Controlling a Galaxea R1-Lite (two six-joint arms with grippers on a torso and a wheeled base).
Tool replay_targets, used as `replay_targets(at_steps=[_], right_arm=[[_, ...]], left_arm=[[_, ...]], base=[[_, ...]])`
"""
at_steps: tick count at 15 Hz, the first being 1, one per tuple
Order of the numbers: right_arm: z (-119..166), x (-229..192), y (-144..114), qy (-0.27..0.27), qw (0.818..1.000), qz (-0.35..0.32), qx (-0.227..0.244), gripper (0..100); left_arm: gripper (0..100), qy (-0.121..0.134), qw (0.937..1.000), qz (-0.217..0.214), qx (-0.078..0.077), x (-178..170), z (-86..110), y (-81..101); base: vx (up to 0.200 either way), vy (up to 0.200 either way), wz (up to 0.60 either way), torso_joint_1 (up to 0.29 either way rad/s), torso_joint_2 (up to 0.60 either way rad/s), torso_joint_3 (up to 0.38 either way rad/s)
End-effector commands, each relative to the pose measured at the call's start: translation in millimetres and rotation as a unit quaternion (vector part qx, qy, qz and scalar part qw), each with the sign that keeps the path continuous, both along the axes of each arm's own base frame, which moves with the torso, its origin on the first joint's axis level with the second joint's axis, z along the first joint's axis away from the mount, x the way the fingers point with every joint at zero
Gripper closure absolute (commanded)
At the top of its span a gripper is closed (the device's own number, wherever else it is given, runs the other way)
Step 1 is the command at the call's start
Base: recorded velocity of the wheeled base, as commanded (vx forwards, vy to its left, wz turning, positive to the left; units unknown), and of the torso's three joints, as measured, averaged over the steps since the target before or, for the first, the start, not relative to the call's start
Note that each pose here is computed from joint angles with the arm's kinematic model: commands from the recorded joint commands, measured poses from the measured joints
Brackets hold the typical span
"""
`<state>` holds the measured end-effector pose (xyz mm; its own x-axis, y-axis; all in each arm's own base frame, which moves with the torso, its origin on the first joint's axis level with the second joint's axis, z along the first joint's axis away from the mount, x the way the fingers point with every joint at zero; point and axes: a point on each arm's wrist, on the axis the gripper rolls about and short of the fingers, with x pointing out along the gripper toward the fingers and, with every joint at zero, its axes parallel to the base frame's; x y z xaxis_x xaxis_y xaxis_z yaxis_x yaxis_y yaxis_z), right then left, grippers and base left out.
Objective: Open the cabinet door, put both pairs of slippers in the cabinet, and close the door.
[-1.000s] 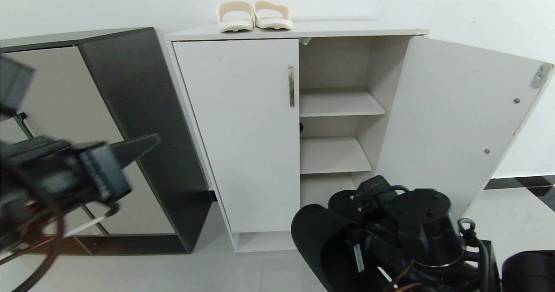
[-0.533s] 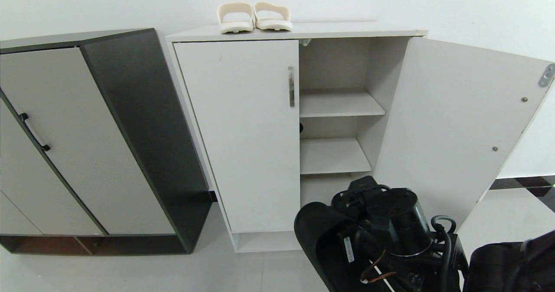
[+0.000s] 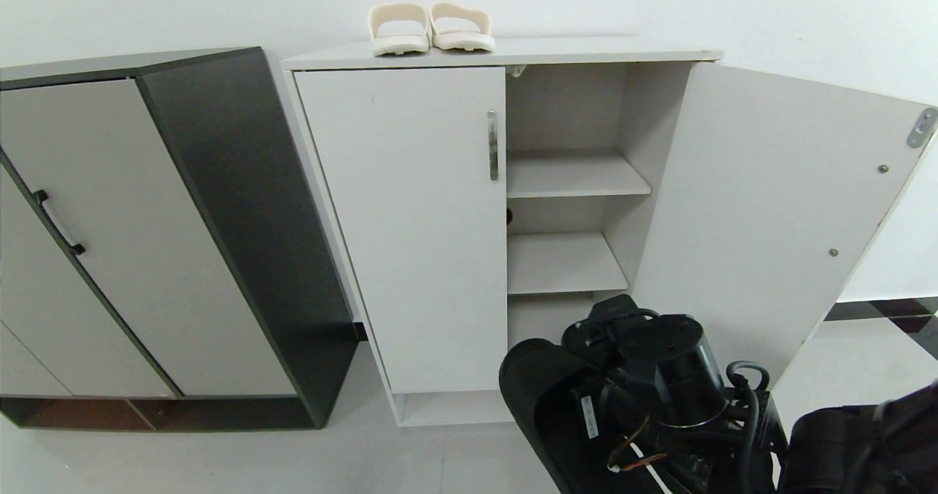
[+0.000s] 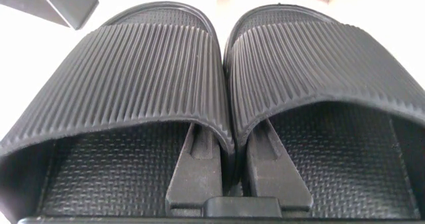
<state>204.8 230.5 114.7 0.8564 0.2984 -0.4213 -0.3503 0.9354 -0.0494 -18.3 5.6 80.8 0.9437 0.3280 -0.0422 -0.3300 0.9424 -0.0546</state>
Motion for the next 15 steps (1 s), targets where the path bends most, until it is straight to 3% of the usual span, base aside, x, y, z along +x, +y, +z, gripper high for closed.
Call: replay_targets(at_steps=[1,2,3,4,5,6,7,10,12,15], right_arm=[[1,0,1,-0.001,1.0,0.001,0.002,100],[3,1,1,-0.004,1.0,0.001,0.005,100],[7,5,6,-0.011,1.0,0.002,0.015,100],[9,11,13,-0.018,1.0,0.0,0.023,100],[10,17,18,-0.022,0.999,-0.003,0.031,100],[7,28,18,-0.022,0.999,-0.02,0.033,100],[3,39,14,-0.026,0.998,-0.049,0.026,100],[-1,60,-3,-0.037,0.992,-0.119,0.009,100],[1,60,-1,-0.042,0.992,-0.118,0.016,100],[-1,52,9,-0.044,0.994,-0.1,0.021,100]], left_arm=[[100,-0.02,0.9813,-0.189,0.028,-4,-4.1,-6.6],[100,-0.016,0.9799,-0.194,0.046,-4,-5.0,-6.8],[100,-0.011,0.977,-0.198,0.077,-4,-5.1,-7.0],[100,-0.009,0.9779,-0.19,0.086,-4,-5.1,-6.6],[100,-0.009,0.9809,-0.177,0.079,-4,-5.1,-6.0],[100,-0.011,0.9853,-0.16,0.06,-4,-5.1,-5.2],[100,-0.011,0.9869,-0.151,0.056,-4,-5.1,-4.8],[100,-0.013,0.983,-0.176,0.05,-4,-5.1,-6.0],[100,-0.015,0.9835,-0.176,0.039,-4,-5.1,-6.0],[100,-0.015,0.9835,-0.176,0.039,-4,-5.1,-6.0]], base=[[0.0,0.0,0.0,0.0,0.0,0.0],[0.0,0.0,0.0,0.0,0.0,0.0],[0.0,0.0,0.0,0.0,0.0,0.0],[0.0,0.0,0.0,0.0,0.0,0.0],[0.0,0.0,0.0,0.0,0.0,0.0],[0.0,0.0,0.0,0.0,0.0,0.0],[0.0,0.0,0.0,0.0,0.0,0.0],[0.0,0.0,0.0,0.0,0.0,0.0],[0.0,0.0,0.0,0.0,0.0,0.0],[0.0,0.0,0.0,0.0,0.0,0.0]])
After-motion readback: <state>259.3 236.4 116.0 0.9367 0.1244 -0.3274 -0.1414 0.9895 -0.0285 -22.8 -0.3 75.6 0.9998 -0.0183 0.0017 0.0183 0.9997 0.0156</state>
